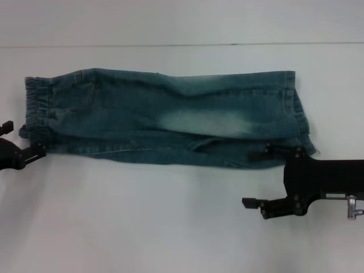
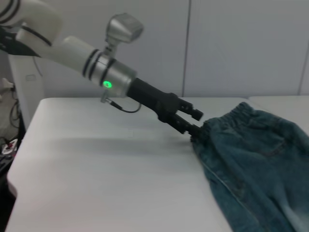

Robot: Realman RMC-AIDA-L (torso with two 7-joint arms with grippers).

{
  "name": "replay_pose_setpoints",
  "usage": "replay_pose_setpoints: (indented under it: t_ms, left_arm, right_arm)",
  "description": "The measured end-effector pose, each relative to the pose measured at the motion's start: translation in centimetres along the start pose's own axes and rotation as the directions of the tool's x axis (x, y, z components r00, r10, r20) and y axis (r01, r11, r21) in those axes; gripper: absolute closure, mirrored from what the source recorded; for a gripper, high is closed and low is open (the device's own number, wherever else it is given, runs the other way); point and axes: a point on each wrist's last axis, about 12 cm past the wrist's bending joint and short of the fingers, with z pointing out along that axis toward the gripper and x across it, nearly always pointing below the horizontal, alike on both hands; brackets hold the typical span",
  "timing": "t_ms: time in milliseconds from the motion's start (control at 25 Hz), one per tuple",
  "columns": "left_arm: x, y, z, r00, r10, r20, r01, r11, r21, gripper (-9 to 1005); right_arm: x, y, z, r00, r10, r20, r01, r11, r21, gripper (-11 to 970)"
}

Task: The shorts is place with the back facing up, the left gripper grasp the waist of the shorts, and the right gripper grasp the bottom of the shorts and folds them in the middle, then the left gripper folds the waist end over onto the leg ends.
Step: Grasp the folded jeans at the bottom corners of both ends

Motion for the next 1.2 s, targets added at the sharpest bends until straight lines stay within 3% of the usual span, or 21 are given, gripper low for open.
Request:
replay_pose_setpoints:
  t_ms: [320, 680, 920, 1120, 1200]
  left_arm:
    - [-0.5, -0.4, 2.4, 0.995, 0.059, -0.077, -0.060, 0.998, -0.010, 61]
    - [-0.7, -0.1, 2.4, 0.996, 0.058, -0.074, -0.058, 0.998, -0.006, 62]
    - [-0.5, -0.2, 2.3, 0.995, 0.067, -0.079, -0.066, 0.998, 0.009, 128]
    - [-0.5, -0.5, 2.5, 0.994, 0.072, -0.077, -0.070, 0.997, 0.027, 294]
    - [-0.7, -0.6, 2.4, 0.995, 0.071, -0.066, -0.069, 0.997, 0.039, 424]
  right_arm:
    - [-0.4, 0.2, 0.5, 1.000, -0.007, 0.012, 0.007, 0.999, -0.049, 16]
    - [-0.6, 0.0, 0.9, 1.000, -0.006, 0.009, 0.006, 0.998, -0.056, 20]
    - [-0.5, -0.3, 0.9, 1.000, -0.004, 0.007, 0.004, 0.999, -0.041, 27]
    - [-0.5, -0.3, 0.9, 1.000, -0.002, 0.007, 0.002, 0.999, -0.033, 33]
    - [-0.4, -0.4, 0.9, 1.000, -0.001, 0.004, 0.001, 1.000, -0.026, 36]
